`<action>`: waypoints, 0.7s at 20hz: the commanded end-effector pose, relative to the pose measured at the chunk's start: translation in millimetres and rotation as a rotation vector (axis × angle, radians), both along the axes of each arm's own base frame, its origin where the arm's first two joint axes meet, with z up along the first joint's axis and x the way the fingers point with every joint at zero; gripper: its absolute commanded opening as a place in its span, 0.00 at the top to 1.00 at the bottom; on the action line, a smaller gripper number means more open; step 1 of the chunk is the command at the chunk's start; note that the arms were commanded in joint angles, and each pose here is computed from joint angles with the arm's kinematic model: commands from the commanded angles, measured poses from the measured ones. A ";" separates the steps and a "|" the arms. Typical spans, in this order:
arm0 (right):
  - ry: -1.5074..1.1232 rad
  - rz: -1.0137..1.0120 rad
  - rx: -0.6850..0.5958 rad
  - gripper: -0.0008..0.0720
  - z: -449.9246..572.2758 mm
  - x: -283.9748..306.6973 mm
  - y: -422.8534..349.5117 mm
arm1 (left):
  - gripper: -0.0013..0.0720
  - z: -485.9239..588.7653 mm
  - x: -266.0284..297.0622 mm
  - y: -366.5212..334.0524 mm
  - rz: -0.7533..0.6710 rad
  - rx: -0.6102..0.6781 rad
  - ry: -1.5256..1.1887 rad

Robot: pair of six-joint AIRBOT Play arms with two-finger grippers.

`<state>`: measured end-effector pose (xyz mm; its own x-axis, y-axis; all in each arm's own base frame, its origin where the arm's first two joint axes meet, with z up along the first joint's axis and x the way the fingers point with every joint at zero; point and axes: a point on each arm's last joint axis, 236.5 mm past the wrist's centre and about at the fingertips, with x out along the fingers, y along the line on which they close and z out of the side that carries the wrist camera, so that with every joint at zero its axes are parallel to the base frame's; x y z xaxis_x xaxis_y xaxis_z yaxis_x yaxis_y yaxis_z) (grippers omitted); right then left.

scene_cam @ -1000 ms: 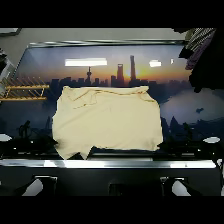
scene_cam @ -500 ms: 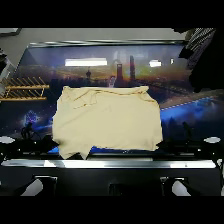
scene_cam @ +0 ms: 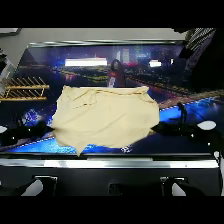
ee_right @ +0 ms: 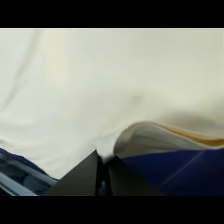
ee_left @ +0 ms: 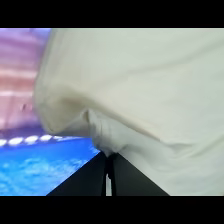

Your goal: Fold the clothes and pants, and hang the long-sleeved shirts on hangers.

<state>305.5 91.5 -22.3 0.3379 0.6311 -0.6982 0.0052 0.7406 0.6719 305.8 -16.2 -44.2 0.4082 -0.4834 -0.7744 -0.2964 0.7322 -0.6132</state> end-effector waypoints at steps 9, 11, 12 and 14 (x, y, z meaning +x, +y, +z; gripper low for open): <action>-0.908 0.072 -0.146 0.95 403.7 12.5 34.0 | 0.97 361.0 42.7 -17.1 -0.061 0.254 -0.702; -1.037 0.025 -0.155 0.95 458.1 -38.6 35.5 | 0.97 410.3 9.7 -9.1 0.065 0.302 -0.770; -1.089 0.001 -0.163 0.95 477.0 -60.6 34.8 | 0.97 428.4 -7.0 -7.0 0.117 0.317 -0.803; -1.160 -0.060 -0.159 0.95 505.7 -98.0 32.0 | 0.97 455.2 -40.9 -9.2 0.160 0.362 -0.883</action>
<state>270.2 125.8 431.8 0.8072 0.5714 -0.1479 -0.5320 0.8129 0.2370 313.7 -29.8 361.1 0.8935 -0.2747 -0.3553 0.1066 0.8982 -0.4264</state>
